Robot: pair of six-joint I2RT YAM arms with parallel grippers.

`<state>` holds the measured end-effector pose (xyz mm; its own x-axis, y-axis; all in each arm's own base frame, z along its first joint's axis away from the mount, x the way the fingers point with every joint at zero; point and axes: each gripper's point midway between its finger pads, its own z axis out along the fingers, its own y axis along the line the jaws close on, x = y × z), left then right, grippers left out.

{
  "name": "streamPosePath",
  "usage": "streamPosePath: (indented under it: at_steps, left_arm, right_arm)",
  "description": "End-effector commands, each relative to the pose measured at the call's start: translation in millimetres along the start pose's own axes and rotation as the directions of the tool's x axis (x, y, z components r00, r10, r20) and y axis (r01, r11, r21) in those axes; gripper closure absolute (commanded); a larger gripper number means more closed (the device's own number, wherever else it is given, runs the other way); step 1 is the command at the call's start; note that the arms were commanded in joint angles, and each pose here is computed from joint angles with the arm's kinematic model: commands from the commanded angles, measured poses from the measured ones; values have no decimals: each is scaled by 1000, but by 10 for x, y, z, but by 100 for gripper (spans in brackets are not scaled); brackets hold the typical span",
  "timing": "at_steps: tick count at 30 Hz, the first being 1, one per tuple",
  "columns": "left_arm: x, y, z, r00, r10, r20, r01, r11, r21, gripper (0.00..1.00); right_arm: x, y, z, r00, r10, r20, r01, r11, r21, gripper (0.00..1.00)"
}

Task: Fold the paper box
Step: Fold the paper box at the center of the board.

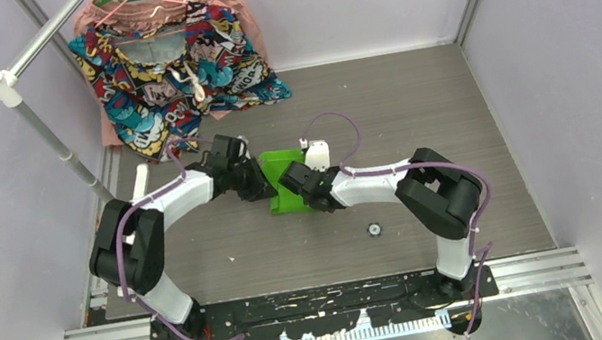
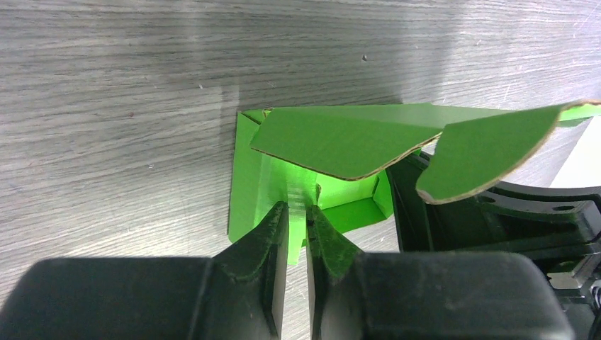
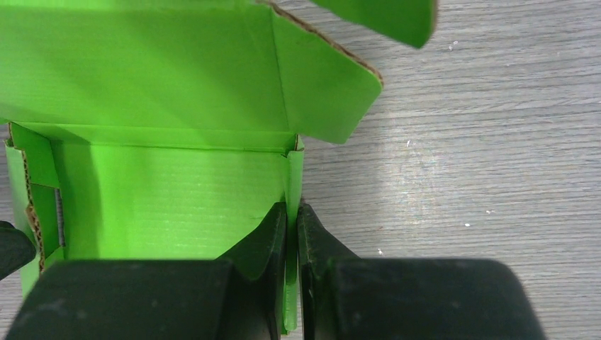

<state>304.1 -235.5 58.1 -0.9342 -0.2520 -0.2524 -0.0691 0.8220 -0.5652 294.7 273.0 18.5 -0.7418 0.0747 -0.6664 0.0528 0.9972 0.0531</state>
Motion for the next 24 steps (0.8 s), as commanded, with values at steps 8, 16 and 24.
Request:
streamPosePath:
  at_steps: [8,16,24]
  left_arm:
    - [-18,-23,15,999,41,5,-41,999,-21,84]
    - [-4,-6,-72,991,135,-6,-134,977,-165,85]
    - [41,51,-51,987,158,-31,-161,963,-216,85]
  right_arm:
    - [464,-160,109,988,-58,-145,63,998,28,99]
    - [494,-181,126,987,-56,-150,62,998,33,99]
    - [499,-165,121,987,-52,-151,57,998,25,99]
